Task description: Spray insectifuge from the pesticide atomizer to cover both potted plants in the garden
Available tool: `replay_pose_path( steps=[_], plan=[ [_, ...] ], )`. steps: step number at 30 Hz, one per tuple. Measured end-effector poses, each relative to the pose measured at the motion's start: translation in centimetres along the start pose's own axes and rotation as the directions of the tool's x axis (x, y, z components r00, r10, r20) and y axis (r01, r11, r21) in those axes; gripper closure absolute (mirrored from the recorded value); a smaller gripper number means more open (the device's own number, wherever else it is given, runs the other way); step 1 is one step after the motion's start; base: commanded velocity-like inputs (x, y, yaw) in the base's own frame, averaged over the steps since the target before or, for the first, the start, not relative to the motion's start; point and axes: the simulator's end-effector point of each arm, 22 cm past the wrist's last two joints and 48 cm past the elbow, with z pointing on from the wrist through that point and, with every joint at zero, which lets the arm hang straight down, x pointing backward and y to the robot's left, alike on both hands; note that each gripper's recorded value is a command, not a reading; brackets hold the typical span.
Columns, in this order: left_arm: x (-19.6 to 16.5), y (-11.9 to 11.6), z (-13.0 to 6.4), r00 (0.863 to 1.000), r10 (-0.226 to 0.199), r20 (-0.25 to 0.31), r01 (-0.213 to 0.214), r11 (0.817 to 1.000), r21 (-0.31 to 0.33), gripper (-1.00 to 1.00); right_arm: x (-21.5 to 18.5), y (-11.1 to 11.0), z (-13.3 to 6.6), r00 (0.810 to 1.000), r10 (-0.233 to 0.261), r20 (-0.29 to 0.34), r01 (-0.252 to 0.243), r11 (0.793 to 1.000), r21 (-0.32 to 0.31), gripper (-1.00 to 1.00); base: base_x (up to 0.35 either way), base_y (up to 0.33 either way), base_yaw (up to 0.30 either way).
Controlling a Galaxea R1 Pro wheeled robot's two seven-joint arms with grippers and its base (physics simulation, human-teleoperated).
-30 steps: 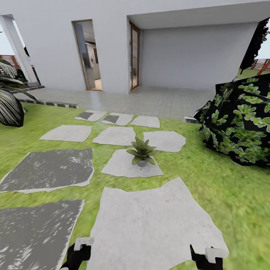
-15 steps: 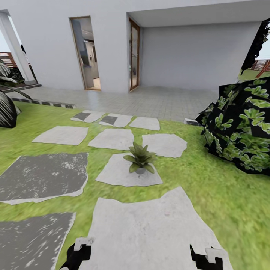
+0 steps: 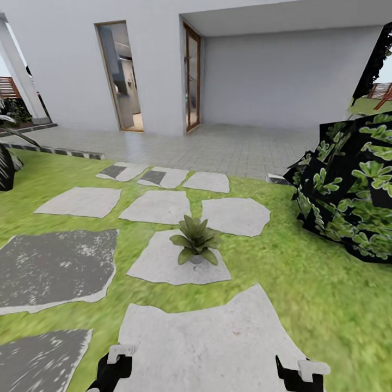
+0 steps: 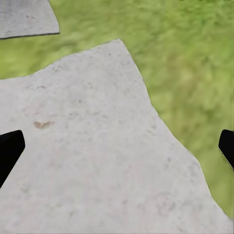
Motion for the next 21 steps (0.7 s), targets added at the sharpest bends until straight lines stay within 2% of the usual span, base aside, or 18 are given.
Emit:
replay_pose_path(
  steps=[12,21],
  plan=[
    [-0.01,0.00,0.00,1.000,0.000,0.001,0.000,1.000,0.000,1.00,-0.03,0.01,0.01,1.000,0.000,0.001,0.000,1.000,0.000,-1.00,0.275,-0.166,0.000],
    [0.00,0.00,0.01,1.000,0.000,0.001,0.000,1.000,0.000,1.00,-0.02,0.00,0.02,1.000,0.000,0.001,0.000,1.000,0.000,-1.00,0.163,-0.192,0.000]
  ],
)
